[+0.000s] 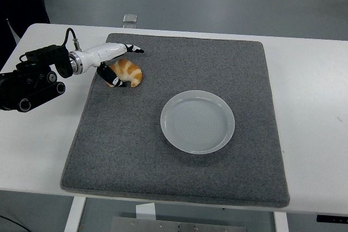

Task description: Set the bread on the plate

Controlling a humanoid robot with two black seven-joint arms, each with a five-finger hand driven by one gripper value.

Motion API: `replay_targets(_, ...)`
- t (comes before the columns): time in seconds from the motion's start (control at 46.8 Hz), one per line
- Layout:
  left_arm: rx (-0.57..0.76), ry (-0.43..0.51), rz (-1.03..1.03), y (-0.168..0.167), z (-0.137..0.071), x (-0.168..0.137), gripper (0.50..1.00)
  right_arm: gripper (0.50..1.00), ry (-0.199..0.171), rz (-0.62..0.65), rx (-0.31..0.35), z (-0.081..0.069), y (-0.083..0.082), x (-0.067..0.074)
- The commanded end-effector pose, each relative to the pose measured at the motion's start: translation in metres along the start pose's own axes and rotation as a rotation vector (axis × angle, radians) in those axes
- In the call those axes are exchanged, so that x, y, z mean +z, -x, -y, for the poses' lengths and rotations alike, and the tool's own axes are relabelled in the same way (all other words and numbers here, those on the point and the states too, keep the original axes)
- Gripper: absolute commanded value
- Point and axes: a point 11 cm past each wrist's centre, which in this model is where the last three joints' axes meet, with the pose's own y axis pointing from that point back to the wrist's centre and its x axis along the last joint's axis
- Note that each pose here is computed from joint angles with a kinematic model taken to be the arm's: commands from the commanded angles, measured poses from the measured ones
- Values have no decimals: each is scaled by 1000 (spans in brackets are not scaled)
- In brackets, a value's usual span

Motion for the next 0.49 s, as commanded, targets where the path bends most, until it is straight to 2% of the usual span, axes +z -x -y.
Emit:
replay_targets(0.0, -3, -3, 1, 0, 0, -1, 984, 952, 0, 0, 1, 0, 0, 0)
replay_targets(0.192, -15, -15, 7, 4, -1, -4, 962, 952, 0, 0, 0, 0, 0, 0)
replay_targets(0.256, -15, -18, 7, 4, -1, -5, 919, 952, 0, 0, 0, 0, 0, 0)
replay_targets(0.385, -20, -28, 5, 4, -1, -8, 778, 952, -2, 0, 0, 0, 0, -1)
replay_targets(0.47, -19, -28, 5, 3, -1, -8, 726, 952, 0, 0, 0, 0, 0, 0)
